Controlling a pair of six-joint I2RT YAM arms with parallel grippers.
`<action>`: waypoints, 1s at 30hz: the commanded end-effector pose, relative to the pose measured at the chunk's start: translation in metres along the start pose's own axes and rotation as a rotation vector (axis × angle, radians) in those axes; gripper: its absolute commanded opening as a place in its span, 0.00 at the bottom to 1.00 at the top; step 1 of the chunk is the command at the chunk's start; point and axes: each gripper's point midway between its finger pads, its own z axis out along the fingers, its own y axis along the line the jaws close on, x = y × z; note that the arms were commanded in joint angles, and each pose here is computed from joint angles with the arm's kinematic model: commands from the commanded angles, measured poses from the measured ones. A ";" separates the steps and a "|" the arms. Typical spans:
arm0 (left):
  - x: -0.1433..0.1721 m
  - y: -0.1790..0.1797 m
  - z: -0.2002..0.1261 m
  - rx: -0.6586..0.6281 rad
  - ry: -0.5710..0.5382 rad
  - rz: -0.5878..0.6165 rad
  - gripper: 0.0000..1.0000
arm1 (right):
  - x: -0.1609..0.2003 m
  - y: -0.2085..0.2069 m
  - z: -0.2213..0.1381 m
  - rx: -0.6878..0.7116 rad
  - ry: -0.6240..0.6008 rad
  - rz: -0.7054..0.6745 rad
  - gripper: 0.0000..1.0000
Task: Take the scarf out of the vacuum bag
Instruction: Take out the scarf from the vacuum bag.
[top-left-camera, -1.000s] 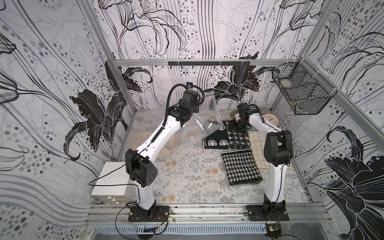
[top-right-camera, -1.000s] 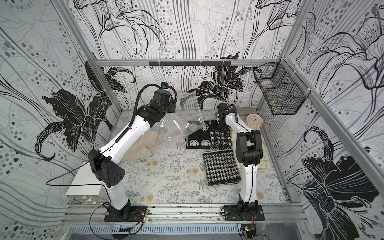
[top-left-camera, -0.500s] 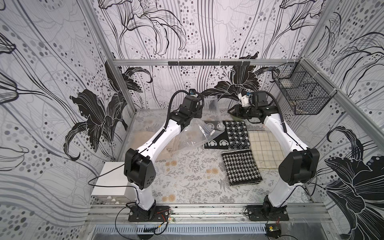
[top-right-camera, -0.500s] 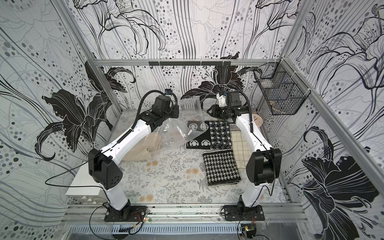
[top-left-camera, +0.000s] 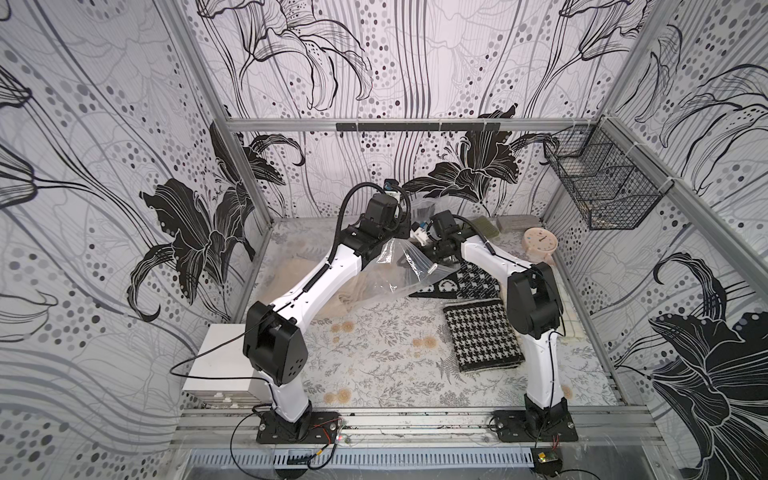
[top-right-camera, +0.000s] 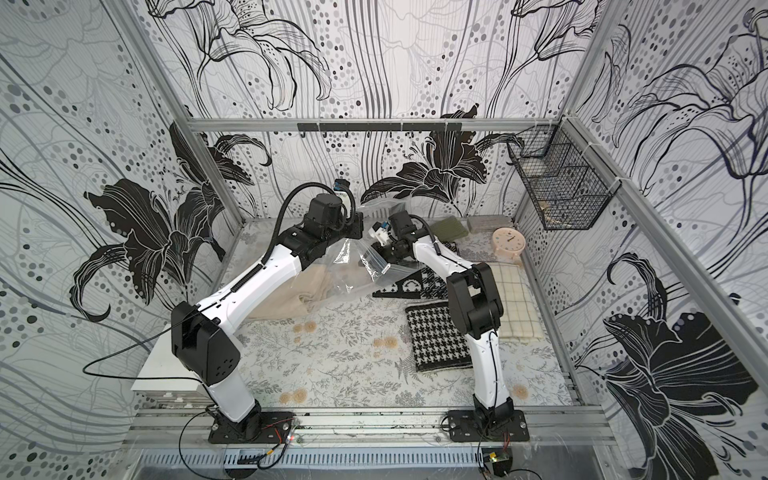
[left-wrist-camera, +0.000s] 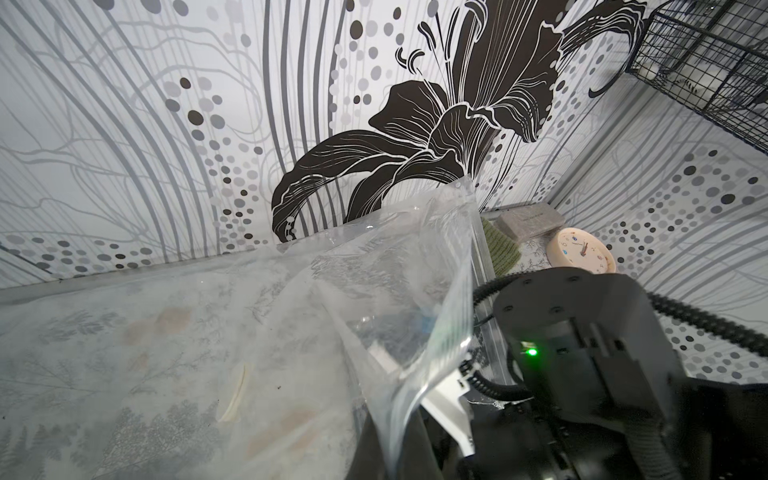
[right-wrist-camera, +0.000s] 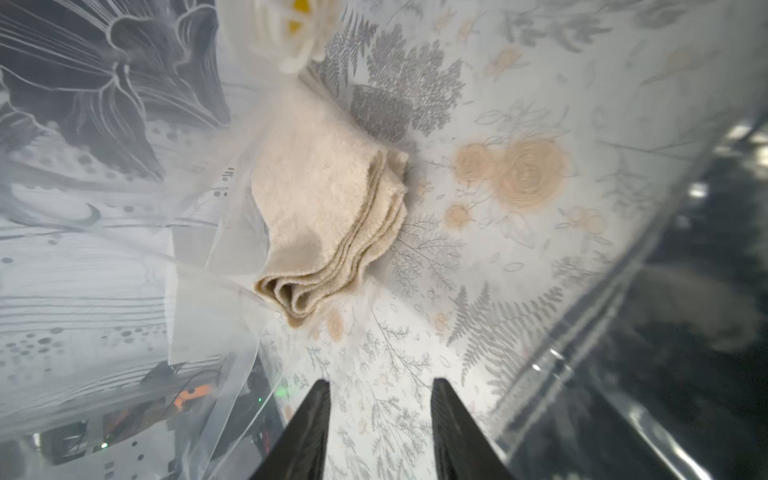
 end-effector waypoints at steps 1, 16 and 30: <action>-0.031 -0.018 -0.020 0.079 -0.123 -0.019 0.00 | -0.007 0.007 0.006 -0.041 0.007 0.029 0.46; -0.016 -0.045 -0.024 0.217 -0.183 -0.013 0.00 | 0.022 0.004 0.064 -0.007 0.165 0.264 0.68; 0.000 -0.063 -0.032 0.306 -0.222 0.008 0.00 | 0.047 0.019 0.090 0.067 0.228 0.399 0.74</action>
